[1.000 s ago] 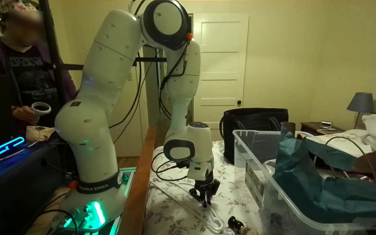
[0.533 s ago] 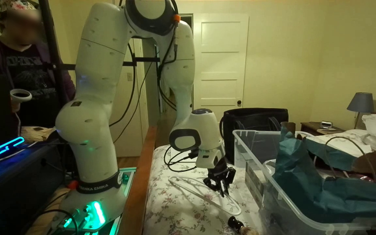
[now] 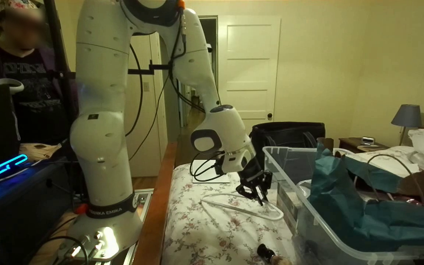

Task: Put the clothing hanger into the plastic container box

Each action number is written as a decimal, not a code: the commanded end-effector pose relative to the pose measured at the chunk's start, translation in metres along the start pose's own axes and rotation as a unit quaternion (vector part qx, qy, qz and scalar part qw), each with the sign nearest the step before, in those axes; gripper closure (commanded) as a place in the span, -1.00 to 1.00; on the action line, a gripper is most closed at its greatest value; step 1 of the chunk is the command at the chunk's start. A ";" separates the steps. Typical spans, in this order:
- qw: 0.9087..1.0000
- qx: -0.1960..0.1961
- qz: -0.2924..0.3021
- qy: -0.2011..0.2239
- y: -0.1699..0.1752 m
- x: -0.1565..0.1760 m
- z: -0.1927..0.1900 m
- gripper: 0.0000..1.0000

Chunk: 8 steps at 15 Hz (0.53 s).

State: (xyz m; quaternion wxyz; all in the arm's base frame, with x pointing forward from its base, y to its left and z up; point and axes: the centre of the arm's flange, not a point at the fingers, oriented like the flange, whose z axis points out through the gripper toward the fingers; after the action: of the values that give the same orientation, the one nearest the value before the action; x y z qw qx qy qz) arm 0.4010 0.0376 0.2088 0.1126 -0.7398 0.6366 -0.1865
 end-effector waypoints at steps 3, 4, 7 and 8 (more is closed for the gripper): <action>0.996 0.023 -0.071 -0.043 0.022 -0.017 -0.090 0.88; 0.994 0.029 -0.087 -0.056 0.023 -0.022 -0.097 0.88; 0.988 0.055 -0.118 -0.082 0.020 -0.035 -0.118 0.88; 0.986 0.068 -0.123 -0.084 0.018 -0.039 -0.127 0.89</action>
State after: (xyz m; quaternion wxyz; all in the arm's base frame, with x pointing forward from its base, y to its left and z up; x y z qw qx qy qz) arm 0.3797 0.0813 0.2584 0.1594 -0.8032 0.5461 -0.1769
